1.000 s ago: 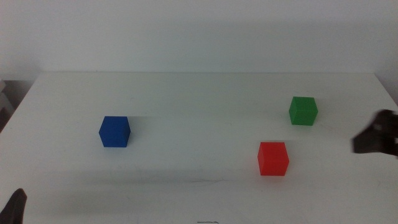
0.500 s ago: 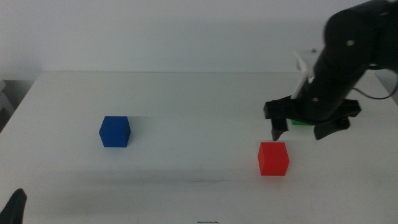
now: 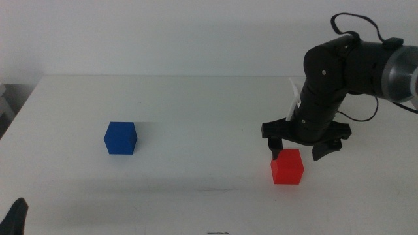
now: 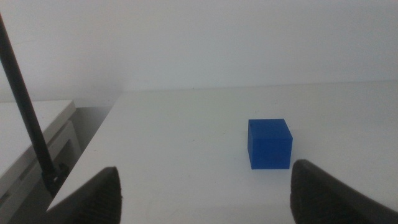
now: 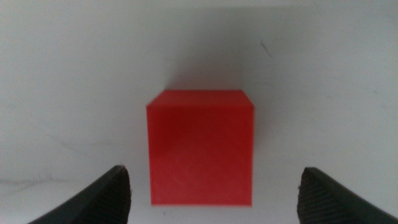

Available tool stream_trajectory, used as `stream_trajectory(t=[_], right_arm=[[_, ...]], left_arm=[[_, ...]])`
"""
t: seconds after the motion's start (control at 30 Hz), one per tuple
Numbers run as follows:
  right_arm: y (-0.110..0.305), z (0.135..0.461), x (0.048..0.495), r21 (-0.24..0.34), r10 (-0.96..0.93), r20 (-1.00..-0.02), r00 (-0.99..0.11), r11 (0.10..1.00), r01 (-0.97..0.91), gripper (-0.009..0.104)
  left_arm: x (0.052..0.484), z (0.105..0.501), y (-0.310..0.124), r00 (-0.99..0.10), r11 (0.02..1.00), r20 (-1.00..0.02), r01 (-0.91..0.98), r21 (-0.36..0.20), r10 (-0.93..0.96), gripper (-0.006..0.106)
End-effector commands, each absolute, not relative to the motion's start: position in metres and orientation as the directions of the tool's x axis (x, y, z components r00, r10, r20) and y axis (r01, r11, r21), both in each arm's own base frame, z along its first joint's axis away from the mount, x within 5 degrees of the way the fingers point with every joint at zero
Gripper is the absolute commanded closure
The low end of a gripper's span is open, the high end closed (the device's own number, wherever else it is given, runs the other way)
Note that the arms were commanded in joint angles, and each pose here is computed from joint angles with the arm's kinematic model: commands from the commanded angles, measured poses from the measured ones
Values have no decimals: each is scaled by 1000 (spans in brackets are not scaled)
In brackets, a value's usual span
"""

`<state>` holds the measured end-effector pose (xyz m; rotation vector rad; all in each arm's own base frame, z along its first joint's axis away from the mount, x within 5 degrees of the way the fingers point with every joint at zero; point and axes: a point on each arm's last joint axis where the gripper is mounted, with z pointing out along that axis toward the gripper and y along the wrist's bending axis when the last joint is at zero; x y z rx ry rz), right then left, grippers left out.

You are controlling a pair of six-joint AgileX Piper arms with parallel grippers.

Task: Stack red cubes first, then green, then blue cubes in a specific spot.

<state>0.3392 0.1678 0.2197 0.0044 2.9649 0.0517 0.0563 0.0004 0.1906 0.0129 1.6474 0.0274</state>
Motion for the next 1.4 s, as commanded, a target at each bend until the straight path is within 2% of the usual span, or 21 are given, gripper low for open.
stream_trajectory(t=[0.0,0.3,0.53,0.7,0.9,1.0,1.2,1.37], right_arm=[[170,244,343,78,9,-274,-962,997,-13,13],[174,223,349,63,7,-234,-972,998,-8,16],[176,211,352,56,6,-219,-976,998,-6,26],[177,211,355,71,8,-245,-969,997,-10,35],[177,207,356,64,7,-232,-973,998,-8,49],[178,200,357,57,5,-216,-976,998,-7,60],[180,208,352,42,-21,-217,-976,999,-31,97],[199,223,340,36,-20,-225,-974,999,-29,96]], left_arm=[[55,200,1,26,1000,-1000,-11,16,16,8],[55,200,1,26,1000,-1000,-11,16,16,8],[55,200,1,26,1000,-1000,-11,16,16,8],[55,200,1,26,1000,-1000,-11,16,16,8],[55,200,1,26,1000,-1000,-11,16,16,8],[55,200,1,26,1000,-1000,-11,16,16,8],[55,200,1,26,1000,-1000,-11,16,16,8],[55,200,1,26,1000,-1000,-11,16,16,8]])
